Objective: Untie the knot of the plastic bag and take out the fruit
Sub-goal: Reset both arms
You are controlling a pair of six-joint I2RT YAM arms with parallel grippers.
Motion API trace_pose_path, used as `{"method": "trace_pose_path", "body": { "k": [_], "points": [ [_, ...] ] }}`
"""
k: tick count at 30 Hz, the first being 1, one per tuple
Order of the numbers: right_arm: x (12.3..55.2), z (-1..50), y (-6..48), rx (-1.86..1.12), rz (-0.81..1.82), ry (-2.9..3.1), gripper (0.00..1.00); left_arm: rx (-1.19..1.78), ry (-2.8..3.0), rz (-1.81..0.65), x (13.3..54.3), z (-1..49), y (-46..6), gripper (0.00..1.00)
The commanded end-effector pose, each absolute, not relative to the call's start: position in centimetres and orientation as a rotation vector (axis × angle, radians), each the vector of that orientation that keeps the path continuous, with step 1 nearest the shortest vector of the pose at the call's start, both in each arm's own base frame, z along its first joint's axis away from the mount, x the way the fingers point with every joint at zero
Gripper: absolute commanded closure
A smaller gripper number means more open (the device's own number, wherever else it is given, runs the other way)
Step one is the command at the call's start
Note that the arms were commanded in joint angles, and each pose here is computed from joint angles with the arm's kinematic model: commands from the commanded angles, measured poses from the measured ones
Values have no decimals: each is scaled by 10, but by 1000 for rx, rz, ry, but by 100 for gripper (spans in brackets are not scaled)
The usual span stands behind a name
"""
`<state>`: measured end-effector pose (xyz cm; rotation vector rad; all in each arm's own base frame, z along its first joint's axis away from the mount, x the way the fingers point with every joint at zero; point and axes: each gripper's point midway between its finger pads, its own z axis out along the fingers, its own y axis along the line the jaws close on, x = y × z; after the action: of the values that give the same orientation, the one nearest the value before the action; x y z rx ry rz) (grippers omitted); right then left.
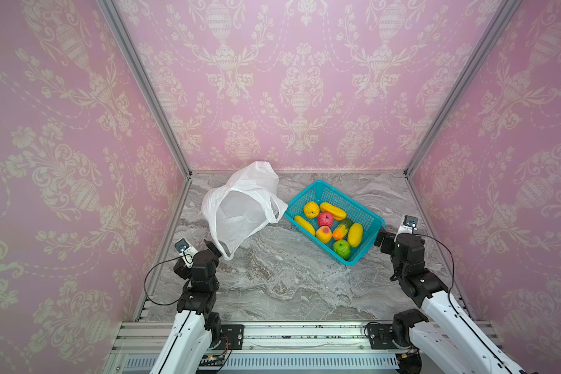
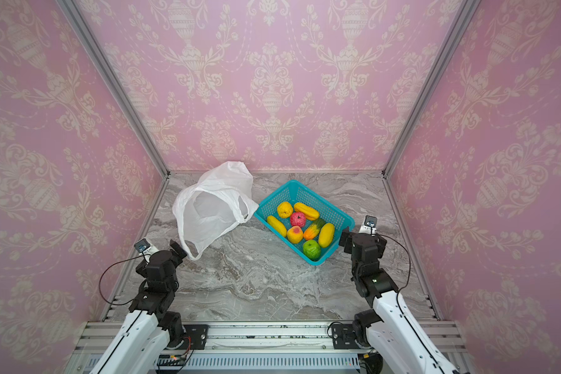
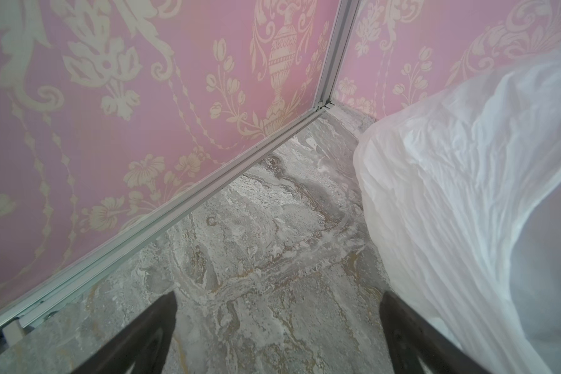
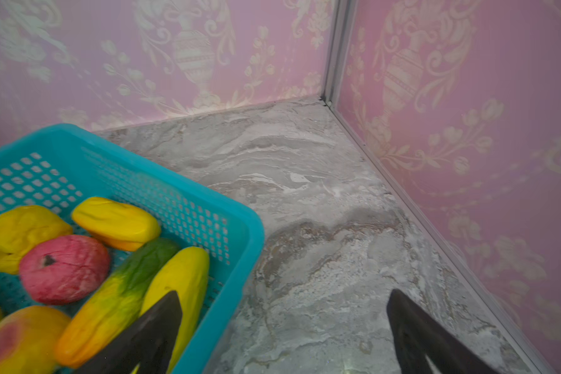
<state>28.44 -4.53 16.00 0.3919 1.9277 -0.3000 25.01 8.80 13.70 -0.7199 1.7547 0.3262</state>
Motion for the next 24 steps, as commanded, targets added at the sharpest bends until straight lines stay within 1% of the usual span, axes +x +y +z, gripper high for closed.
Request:
{"method": "trace_pose_path", "body": {
  "k": [1, 5, 10, 12, 15, 19, 22, 24],
  "points": [
    [287, 157, -75, 521, -359, 1838, 0, -597, 1737, 418, 263, 127, 91, 1],
    [305, 122, -89, 593, -334, 1890, 0, -596, 1866, 559, 282, 114, 100, 1],
    [346, 109, -68, 460, -214, 1960, 0, -542, 1931, 609, 317, 107, 98, 1],
    [363, 110, -52, 369, -124, 1956, 0, -547, 1855, 568, 324, 114, 96, 1],
    [374, 113, -39, 305, -52, 1921, 0, -538, 1718, 463, 326, 122, 93, 1],
    [377, 118, -44, 304, -73, 1796, 0, -538, 1680, 382, 332, 114, 95, 1],
    [384, 113, -32, 242, -83, 1856, 0, -500, 1668, 355, 340, 110, 92, 1],
    [382, 112, -32, 238, -96, 1850, 0, -458, 1692, 332, 346, 109, 85, 1]
  ]
}}
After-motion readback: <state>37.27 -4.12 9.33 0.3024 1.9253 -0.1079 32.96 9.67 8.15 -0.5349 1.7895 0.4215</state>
